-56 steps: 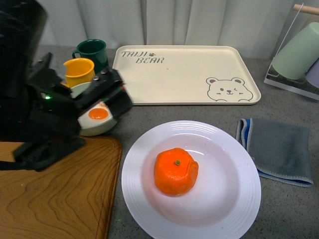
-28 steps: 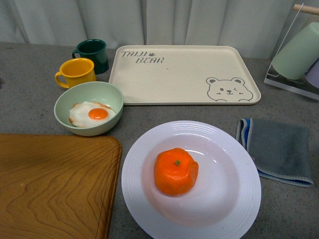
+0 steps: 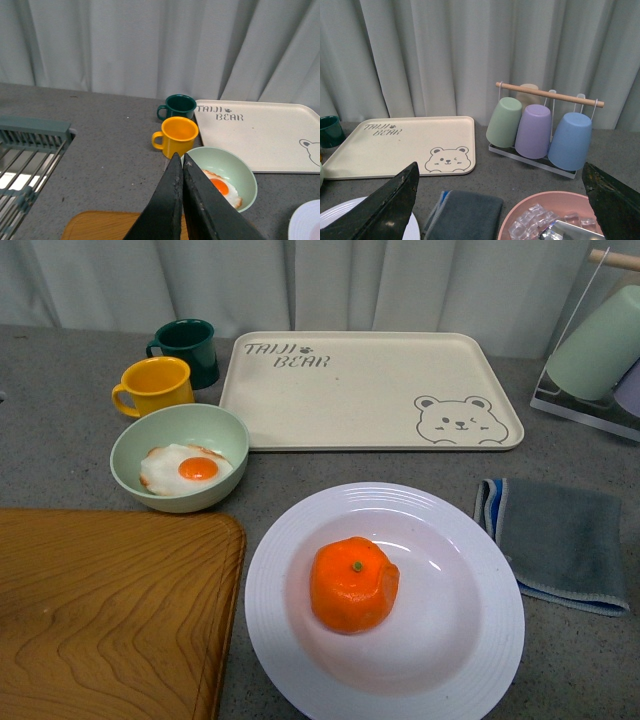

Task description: Place orange and plate with both arms

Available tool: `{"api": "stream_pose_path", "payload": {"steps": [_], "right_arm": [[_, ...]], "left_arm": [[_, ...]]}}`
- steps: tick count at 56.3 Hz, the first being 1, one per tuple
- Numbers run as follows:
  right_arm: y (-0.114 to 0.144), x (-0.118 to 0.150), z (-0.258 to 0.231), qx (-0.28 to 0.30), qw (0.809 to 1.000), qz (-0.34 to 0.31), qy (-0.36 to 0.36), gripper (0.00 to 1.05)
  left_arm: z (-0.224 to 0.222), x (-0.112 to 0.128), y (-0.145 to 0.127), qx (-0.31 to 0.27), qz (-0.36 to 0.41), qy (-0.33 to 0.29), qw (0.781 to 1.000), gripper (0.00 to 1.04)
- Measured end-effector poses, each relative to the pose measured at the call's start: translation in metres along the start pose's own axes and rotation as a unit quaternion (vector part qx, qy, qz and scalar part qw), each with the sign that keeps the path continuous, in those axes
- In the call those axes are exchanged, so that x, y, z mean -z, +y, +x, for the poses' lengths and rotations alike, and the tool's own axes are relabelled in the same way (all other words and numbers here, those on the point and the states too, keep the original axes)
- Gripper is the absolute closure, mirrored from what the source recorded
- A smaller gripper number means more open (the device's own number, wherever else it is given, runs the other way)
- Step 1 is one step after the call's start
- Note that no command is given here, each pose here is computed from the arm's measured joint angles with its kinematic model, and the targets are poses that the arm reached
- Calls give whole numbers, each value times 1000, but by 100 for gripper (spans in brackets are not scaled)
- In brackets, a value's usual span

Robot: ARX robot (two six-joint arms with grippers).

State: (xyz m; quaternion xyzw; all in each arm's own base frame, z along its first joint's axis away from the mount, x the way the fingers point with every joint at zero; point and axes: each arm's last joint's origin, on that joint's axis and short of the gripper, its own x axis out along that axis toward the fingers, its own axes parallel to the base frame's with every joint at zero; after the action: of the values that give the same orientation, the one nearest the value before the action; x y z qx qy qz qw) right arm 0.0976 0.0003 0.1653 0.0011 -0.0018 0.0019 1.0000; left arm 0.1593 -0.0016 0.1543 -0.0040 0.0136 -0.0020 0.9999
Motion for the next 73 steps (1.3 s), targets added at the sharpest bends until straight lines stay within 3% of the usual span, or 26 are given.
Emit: {"api": "stream_pose_path", "payload": {"steps": [30, 73], "right_arm": [[0, 0, 0, 0, 1000, 0, 0, 9], [0, 0, 0, 0, 1000, 0, 0, 9]], "left_arm": [[-41, -18, 1, -2, 0, -25, 1000, 101], [-63, -14, 1, -1, 0, -22, 1000, 101]]}}
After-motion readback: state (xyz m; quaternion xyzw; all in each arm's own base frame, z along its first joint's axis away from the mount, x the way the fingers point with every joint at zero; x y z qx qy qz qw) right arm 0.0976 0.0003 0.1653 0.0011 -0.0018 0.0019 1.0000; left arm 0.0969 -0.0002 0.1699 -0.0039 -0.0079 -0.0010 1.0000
